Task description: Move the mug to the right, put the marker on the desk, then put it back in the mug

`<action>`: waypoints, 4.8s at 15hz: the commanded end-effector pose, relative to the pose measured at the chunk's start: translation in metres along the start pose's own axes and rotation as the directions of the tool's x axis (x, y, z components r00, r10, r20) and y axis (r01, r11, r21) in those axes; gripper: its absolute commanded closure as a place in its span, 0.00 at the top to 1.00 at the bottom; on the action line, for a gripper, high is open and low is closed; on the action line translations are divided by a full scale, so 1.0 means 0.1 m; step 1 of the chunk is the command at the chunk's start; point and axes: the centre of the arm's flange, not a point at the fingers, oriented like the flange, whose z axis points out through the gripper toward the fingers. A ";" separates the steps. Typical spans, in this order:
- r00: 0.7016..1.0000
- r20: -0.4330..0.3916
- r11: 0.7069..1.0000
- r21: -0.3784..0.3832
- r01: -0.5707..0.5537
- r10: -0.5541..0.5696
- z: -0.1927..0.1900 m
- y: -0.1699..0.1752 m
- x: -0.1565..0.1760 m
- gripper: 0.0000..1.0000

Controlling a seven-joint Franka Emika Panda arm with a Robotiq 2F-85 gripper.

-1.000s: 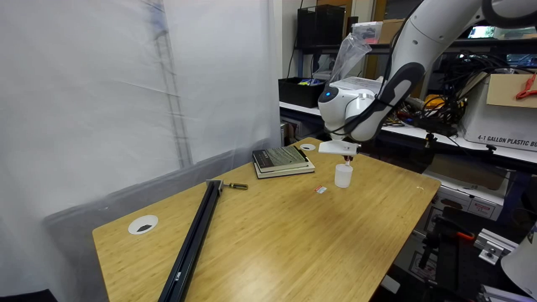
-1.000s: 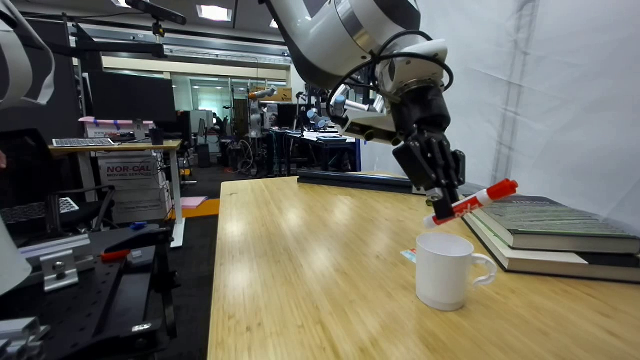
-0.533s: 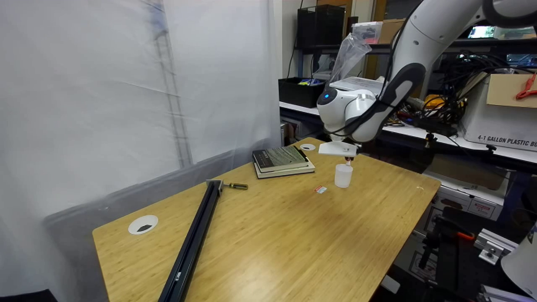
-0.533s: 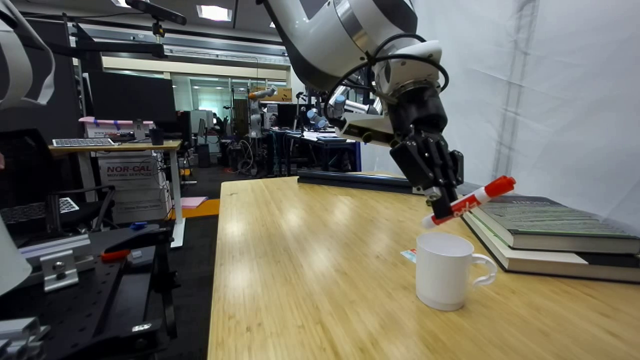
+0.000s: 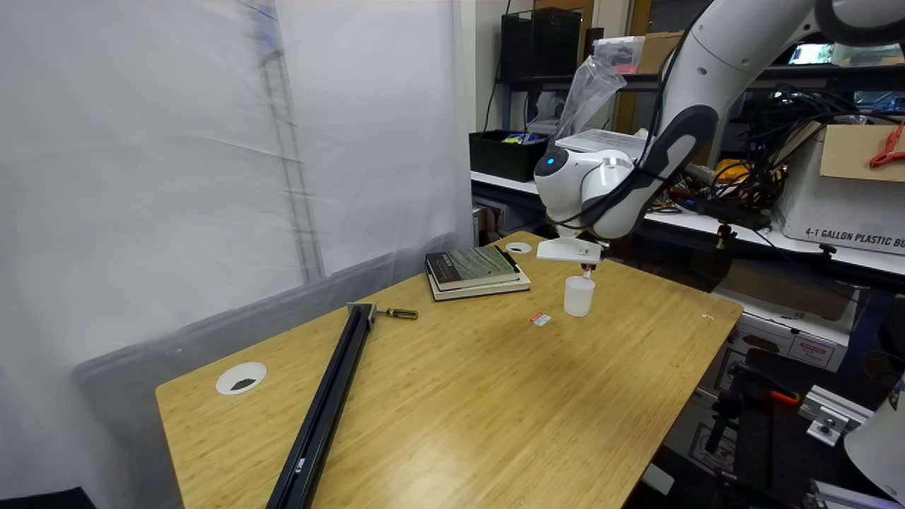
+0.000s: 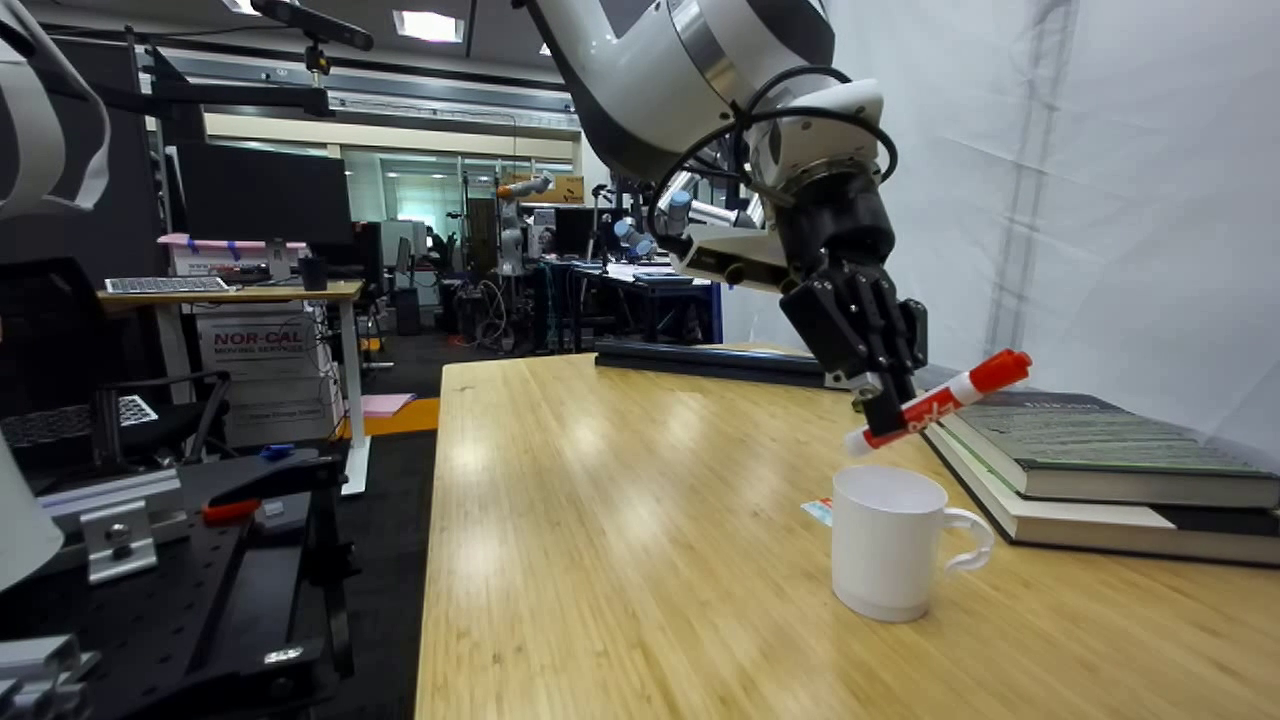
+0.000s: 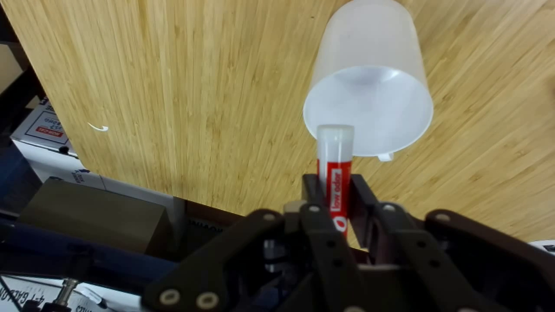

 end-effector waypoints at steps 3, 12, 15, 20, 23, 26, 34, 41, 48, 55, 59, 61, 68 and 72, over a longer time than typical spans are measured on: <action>1.000 0.000 1.000 0.000 0.000 0.000 0.00 0.00 0.00 0.19; 1.000 0.000 1.000 -0.001 -0.001 0.001 0.00 0.00 0.00 0.05; 1.000 -0.024 0.999 -0.033 0.009 -0.010 0.00 -0.05 -0.07 0.05; 0.993 -0.104 0.994 -0.100 0.045 -0.056 -0.09 -0.18 -0.25 0.05; 0.984 -0.159 0.991 -0.125 0.055 -0.074 -0.16 -0.24 -0.32 0.05; 0.976 -0.203 0.988 -0.143 0.049 -0.077 -0.17 -0.25 -0.35 0.05; 0.962 -0.264 0.984 -0.177 0.030 -0.077 -0.04 -0.25 -0.43 0.05; 0.957 -0.273 0.981 -0.188 0.048 -0.099 0.15 -0.32 -0.44 0.05; 0.949 -0.297 0.982 -0.178 0.059 -0.111 0.24 -0.43 -0.34 0.05; 0.948 -0.299 0.981 -0.186 0.056 -0.111 0.37 -0.51 -0.31 0.05; 0.947 -0.300 0.981 -0.186 0.058 -0.113 0.39 -0.54 -0.32 0.05; 0.947 -0.300 0.981 -0.183 0.059 -0.113 0.37 -0.55 -0.32 0.05; 0.949 -0.291 0.982 -0.176 0.067 -0.117 0.30 -0.58 -0.32 0.50; 0.949 -0.291 0.982 -0.176 0.069 -0.119 0.29 -0.58 -0.32 0.81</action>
